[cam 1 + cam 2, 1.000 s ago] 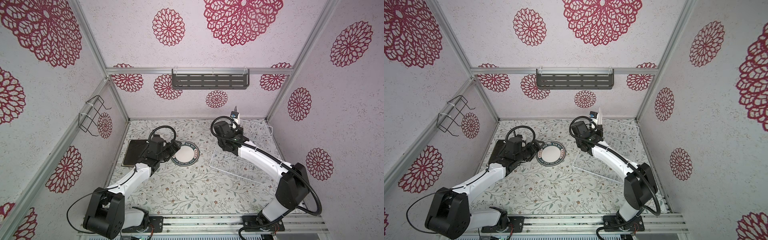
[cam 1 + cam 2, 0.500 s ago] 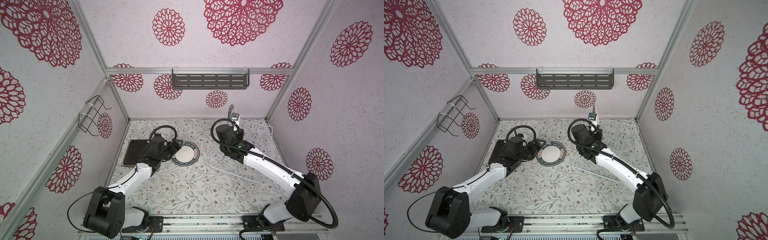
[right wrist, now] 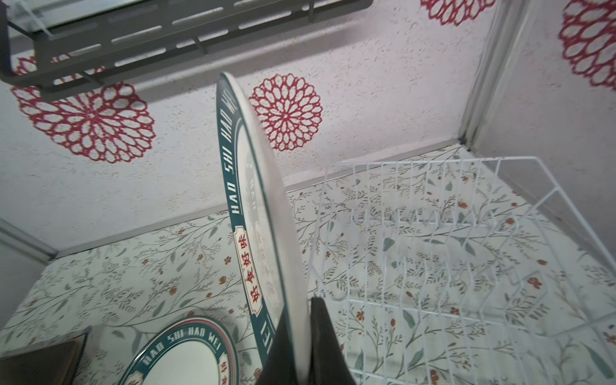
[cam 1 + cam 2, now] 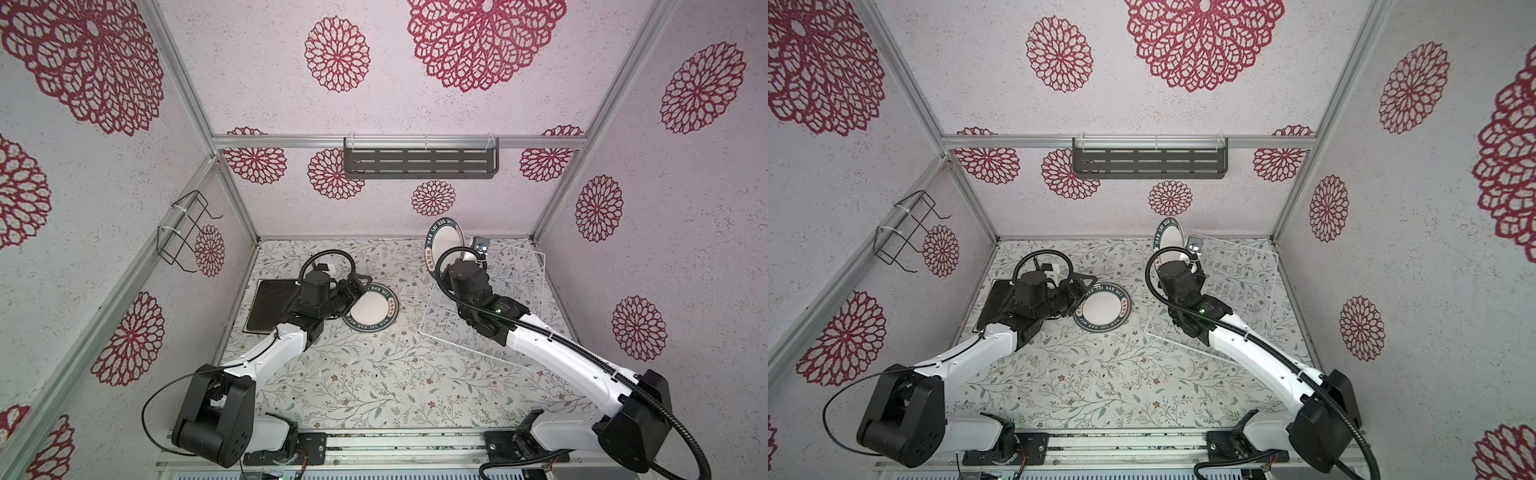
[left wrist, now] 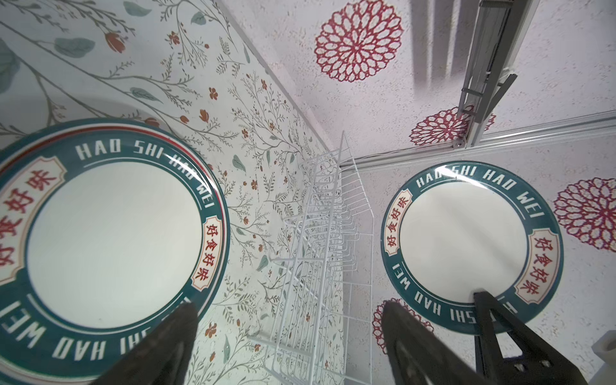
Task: Unload the plates from the dish rack
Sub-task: 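Lift the green-rimmed plate up out of the rack with the right gripper, then carry the plate toward the left gripper while the left gripper reaches for its rim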
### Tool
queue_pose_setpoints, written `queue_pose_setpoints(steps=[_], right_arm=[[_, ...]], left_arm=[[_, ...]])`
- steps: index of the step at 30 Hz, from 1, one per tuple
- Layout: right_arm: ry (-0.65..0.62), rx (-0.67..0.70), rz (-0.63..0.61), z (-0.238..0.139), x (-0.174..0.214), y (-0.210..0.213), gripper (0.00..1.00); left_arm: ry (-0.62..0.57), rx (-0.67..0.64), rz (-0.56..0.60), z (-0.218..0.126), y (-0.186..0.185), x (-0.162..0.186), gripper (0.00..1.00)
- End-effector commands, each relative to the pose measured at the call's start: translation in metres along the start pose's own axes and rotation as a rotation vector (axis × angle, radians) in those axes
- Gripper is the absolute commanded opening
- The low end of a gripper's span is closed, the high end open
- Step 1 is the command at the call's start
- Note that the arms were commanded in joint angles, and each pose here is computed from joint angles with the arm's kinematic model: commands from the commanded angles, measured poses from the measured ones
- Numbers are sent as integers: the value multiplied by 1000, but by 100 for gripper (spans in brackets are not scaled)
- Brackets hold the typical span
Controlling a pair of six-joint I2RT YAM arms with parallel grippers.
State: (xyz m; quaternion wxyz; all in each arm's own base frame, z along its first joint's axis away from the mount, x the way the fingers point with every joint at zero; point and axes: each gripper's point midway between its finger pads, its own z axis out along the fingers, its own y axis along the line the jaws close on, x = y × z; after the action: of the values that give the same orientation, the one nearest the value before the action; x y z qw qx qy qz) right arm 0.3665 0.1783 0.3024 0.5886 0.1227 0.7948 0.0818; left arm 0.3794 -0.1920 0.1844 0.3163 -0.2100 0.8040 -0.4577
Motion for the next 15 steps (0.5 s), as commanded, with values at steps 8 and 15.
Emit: queue_pose_setpoints(steps=[8,15], right_arm=[[20,-248,408,-10,-3,36,0],[133,-384,478,-4,20,68,0]], left_arm=[[9,109,-13,8,-21,0,91],[12,115,-13,8,-21,1,91]])
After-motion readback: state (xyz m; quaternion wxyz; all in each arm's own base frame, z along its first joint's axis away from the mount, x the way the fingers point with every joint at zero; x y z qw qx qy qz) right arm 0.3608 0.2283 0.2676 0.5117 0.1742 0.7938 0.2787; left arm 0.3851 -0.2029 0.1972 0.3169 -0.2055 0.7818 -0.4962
